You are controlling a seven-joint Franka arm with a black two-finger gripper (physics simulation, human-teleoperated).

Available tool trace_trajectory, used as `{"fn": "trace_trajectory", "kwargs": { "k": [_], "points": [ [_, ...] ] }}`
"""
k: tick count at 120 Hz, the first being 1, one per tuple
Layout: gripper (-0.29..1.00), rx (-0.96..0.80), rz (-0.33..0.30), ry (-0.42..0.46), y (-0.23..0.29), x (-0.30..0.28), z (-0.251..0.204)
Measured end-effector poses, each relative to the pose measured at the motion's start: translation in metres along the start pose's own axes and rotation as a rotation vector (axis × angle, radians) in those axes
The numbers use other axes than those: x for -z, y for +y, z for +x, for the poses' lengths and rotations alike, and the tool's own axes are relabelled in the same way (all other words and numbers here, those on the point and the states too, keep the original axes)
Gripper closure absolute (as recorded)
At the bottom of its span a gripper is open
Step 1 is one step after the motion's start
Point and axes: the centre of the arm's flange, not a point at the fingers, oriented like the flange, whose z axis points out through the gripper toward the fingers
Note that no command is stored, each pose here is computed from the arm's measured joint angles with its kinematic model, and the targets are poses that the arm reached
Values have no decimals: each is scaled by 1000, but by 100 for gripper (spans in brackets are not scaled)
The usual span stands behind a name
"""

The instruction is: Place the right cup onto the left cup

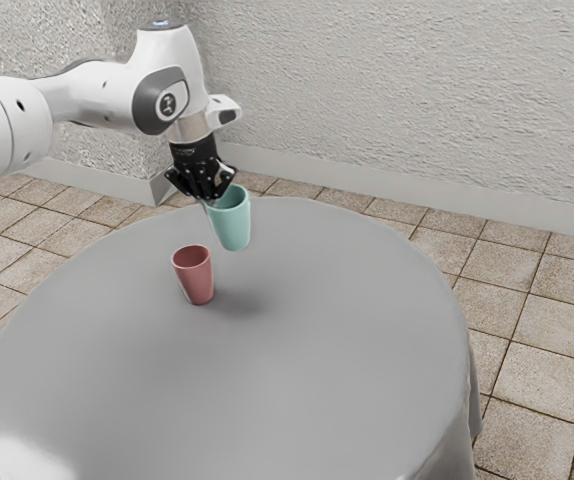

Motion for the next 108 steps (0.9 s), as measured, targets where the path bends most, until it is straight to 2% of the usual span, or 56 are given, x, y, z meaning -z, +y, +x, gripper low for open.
{"fn": "trace_trajectory", "kwargs": {
  "k": [76, 108],
  "points": [
    [79, 79, 10, -19, -67, -4, -3],
    [79, 89, 10, -23, -79, -9, 2]
  ]
}}
